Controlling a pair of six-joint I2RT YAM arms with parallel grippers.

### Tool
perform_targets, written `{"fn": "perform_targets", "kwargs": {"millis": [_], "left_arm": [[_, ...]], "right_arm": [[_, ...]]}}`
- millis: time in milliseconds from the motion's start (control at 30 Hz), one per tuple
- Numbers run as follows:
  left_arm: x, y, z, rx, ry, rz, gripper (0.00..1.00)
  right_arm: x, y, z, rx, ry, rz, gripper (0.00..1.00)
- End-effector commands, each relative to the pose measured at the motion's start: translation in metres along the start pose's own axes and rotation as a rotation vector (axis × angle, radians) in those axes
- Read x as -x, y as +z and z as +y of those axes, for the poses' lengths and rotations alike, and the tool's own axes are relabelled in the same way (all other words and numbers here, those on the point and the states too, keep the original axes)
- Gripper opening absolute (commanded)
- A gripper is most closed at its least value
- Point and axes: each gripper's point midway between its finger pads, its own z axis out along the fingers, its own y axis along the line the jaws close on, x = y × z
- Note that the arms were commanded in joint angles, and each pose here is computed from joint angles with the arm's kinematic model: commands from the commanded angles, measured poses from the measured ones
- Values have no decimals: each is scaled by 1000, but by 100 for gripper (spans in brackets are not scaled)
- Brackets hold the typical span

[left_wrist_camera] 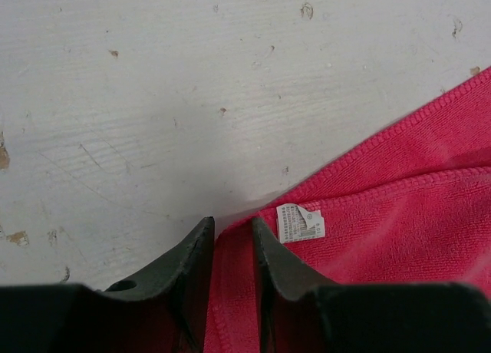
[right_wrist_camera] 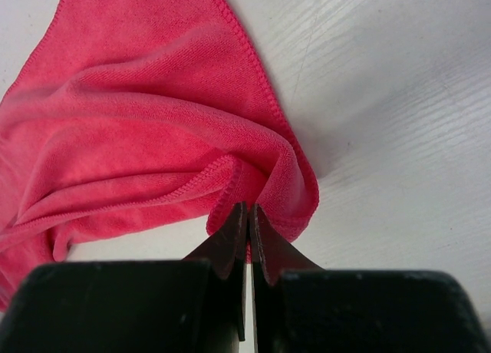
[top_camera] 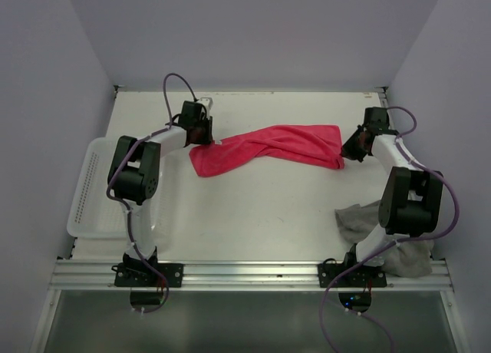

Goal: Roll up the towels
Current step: Flatten the towel

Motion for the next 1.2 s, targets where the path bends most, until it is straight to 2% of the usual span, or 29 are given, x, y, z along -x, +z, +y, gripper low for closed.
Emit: {"fn": "perform_targets", "kwargs": {"millis": [0,133,300,500,733,767,1167], "left_arm": [[2,5,-1,-1,34,-19,29],[2,6,0,3,31,-20,21],[5,2,1,11,33,-27,0],[23,-13,0,22,34,-68,0],[58,-63,-3,35,9,-179,0],[67,-80,-6,31,9,-219,0],[56,-183,-13,-32,-180,-417,0]], "right_arm": [[16,0,9,32,-8,-38,0],[16,0,9,32,-8,-38,0],[18,-2,10,38,-7,-40,0],[25,-12,14,39,-12,-56,0],[52,-49,25,38,-26,-137,0],[57,-57,24,28,-38,-165,0],[60,-103,-6,-94,-112,-248,0]]}}
